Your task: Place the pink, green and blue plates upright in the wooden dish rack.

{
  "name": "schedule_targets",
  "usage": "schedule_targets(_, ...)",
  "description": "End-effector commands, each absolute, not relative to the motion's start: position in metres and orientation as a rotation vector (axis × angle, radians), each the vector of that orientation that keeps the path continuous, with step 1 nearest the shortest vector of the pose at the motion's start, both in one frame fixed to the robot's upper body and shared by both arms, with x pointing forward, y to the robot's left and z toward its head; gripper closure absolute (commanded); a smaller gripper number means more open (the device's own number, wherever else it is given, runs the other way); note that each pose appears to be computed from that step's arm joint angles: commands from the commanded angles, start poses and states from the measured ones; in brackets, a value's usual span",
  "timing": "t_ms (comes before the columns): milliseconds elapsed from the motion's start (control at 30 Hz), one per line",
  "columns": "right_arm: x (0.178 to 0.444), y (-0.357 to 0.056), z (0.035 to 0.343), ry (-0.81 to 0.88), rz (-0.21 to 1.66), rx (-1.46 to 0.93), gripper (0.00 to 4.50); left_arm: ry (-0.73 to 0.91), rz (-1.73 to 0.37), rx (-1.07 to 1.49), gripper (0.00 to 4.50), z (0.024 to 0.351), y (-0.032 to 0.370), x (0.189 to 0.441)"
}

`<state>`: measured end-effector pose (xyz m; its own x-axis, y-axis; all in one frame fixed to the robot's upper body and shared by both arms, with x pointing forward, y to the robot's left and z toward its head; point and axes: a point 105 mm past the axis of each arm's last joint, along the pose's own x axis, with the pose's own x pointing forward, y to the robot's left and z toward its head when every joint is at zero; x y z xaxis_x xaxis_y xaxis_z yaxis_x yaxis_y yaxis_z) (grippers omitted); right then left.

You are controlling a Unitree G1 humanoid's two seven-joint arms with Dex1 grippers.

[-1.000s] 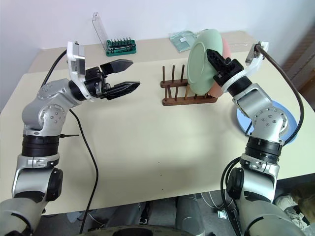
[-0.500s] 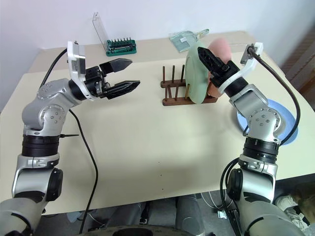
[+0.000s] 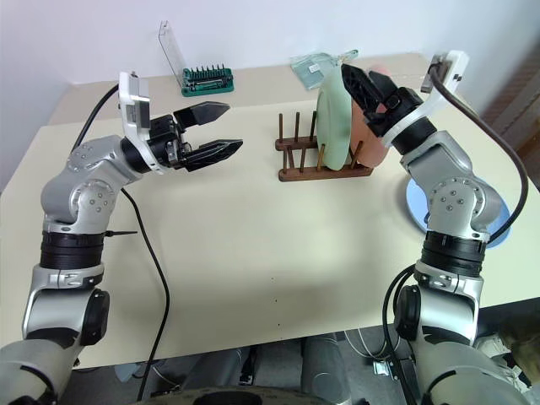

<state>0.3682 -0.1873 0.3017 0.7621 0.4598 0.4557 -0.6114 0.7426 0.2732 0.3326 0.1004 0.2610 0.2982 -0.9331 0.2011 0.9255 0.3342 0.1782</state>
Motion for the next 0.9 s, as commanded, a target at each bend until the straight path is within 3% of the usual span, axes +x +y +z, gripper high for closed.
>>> schedule_targets(33,0.343,-0.195,0.347,-0.602,0.602,0.321,0.06,-0.345,-1.237,0.057,0.00,0.273,0.100,0.328)
schedule_targets(133,0.329,-0.205,0.353,-0.645,0.611,0.233,0.06,-0.345,-1.242,0.064,0.00,0.273,0.100,0.327)
schedule_targets(300,0.307,-0.221,0.350,-0.572,0.660,0.058,0.06,-0.325,-1.275,0.086,0.00,0.269,0.098,0.322)
schedule_targets(367,0.286,-0.238,0.334,-0.439,0.712,0.014,0.06,-0.312,-1.310,0.137,0.00,0.262,0.098,0.317)
schedule_targets(500,0.254,-0.259,0.268,-0.036,0.721,-0.197,0.06,-0.262,-1.398,0.189,0.00,0.251,0.098,0.312)
schedule_targets(567,0.247,-0.270,0.243,0.098,0.671,-0.300,0.06,-0.266,-1.425,0.205,0.00,0.250,0.095,0.312)
schedule_targets(700,0.248,-0.292,0.223,0.213,0.534,-0.316,0.06,-0.287,-1.467,0.225,0.00,0.248,0.085,0.313)
schedule_targets(800,0.244,-0.312,0.174,0.444,0.430,-0.408,0.06,-0.301,-1.489,0.219,0.00,0.249,0.077,0.315)
schedule_targets(900,0.241,-0.324,0.152,0.529,0.370,-0.446,0.06,-0.302,-1.499,0.224,0.00,0.247,0.074,0.316)
